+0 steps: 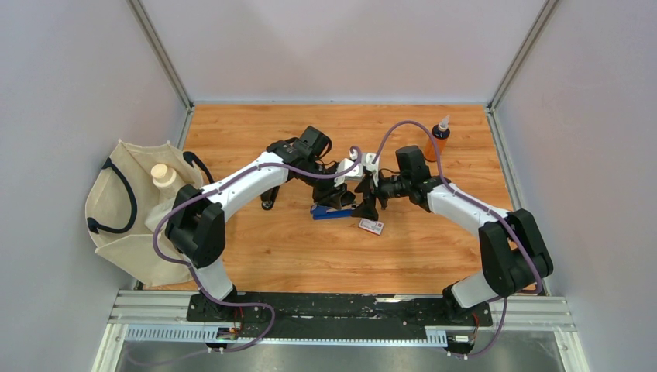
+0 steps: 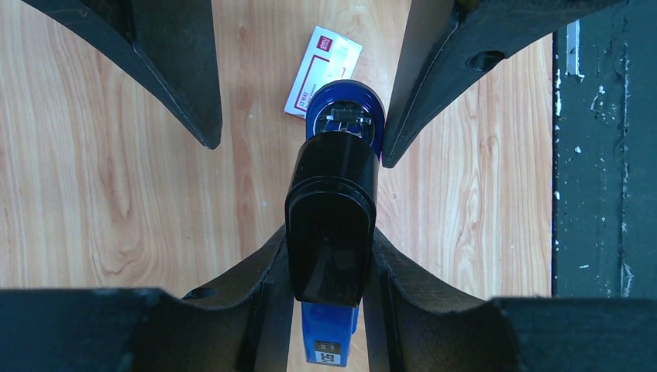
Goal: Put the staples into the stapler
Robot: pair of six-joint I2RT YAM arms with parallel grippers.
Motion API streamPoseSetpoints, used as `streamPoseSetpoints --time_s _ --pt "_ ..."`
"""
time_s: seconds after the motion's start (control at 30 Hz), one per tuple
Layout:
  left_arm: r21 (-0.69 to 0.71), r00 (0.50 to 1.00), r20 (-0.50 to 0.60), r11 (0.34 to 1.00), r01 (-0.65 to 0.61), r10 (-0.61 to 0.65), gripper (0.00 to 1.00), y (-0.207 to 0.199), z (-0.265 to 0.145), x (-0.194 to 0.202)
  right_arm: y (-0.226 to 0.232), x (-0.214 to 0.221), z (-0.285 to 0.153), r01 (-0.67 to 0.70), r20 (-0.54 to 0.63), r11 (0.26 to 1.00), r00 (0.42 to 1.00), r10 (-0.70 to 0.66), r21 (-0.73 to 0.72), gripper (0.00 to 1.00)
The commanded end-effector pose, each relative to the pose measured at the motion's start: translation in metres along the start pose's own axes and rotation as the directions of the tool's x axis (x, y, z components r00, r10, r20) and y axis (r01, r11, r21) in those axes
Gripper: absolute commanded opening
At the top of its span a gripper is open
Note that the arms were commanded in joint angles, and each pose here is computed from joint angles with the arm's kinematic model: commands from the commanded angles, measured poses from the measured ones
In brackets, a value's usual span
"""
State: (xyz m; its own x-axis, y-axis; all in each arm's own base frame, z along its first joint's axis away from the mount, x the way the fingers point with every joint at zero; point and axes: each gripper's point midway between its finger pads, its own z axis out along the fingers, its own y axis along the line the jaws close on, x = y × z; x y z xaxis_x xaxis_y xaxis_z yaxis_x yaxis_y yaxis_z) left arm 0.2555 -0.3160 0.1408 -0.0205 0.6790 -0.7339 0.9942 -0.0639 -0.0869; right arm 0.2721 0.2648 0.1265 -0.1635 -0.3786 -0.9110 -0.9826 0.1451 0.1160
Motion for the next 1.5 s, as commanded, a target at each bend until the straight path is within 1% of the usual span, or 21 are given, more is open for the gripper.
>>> streamPoseSetpoints --time_s 0.0,0.1,0.47,0.9,1.03,1.1,1.17,1.27,1.3,1.33,1.37,1.43,1.47 --pt "-0.036 0.992 0.122 0.999 -0.031 0.035 0.00 0.011 -0.006 -0.047 0.024 -0.020 0.023 0.134 0.045 0.986 0.991 -0.130 -0.102 0.87" --pt "-0.038 0.992 0.123 0.999 -0.031 0.036 0.00 0.011 -0.006 -0.048 0.027 -0.021 0.025 0.125 0.046 0.986 0.992 -0.121 -0.111 0.91" --pt "-0.034 0.992 0.121 0.999 -0.012 0.016 0.00 0.011 -0.003 -0.045 0.035 -0.029 0.024 0.099 0.077 0.985 0.993 -0.089 -0.142 0.91" --pt "-0.015 0.990 0.144 1.000 0.011 -0.009 0.00 0.009 -0.001 -0.050 0.036 -0.022 0.029 0.082 0.069 0.984 0.995 -0.072 -0.156 0.83" --pt "-0.003 0.988 0.152 1.000 0.024 -0.023 0.00 0.007 -0.001 -0.051 0.037 -0.023 0.031 0.059 0.079 0.985 0.996 -0.047 -0.163 0.74" --pt "-0.004 0.987 0.157 1.000 0.026 -0.025 0.00 0.008 0.000 -0.052 0.038 -0.024 0.032 0.057 0.080 0.984 0.996 -0.044 -0.169 0.71" --pt "-0.005 0.987 0.157 1.000 0.027 -0.025 0.00 0.009 0.000 -0.053 0.039 -0.023 0.032 0.055 0.080 0.983 0.996 -0.041 -0.173 0.65" --pt "-0.002 0.987 0.160 0.999 0.033 -0.032 0.00 0.008 0.000 -0.053 0.042 -0.024 0.032 0.052 0.084 0.981 0.996 -0.036 -0.186 0.50" --pt "-0.001 0.987 0.159 0.999 0.034 -0.033 0.00 0.008 0.001 -0.053 0.041 -0.024 0.032 0.050 0.085 0.981 0.996 -0.035 -0.189 0.40" --pt "-0.001 0.986 0.160 0.999 0.036 -0.035 0.00 0.009 0.001 -0.053 0.042 -0.025 0.032 0.055 0.087 0.980 0.995 -0.038 -0.191 0.37" --pt "-0.005 0.986 0.164 0.999 0.036 -0.035 0.00 0.010 0.000 -0.055 0.043 -0.025 0.033 0.054 0.087 0.979 0.995 -0.038 -0.196 0.29" --pt "-0.007 0.985 0.165 0.999 0.045 -0.043 0.00 0.011 -0.001 -0.054 0.043 -0.023 0.033 0.052 0.083 0.978 0.996 -0.036 -0.201 0.16" --pt "-0.005 0.985 0.168 0.999 0.049 -0.047 0.00 0.011 -0.001 -0.054 0.043 -0.023 0.033 0.054 0.083 0.978 0.996 -0.038 -0.201 0.13"
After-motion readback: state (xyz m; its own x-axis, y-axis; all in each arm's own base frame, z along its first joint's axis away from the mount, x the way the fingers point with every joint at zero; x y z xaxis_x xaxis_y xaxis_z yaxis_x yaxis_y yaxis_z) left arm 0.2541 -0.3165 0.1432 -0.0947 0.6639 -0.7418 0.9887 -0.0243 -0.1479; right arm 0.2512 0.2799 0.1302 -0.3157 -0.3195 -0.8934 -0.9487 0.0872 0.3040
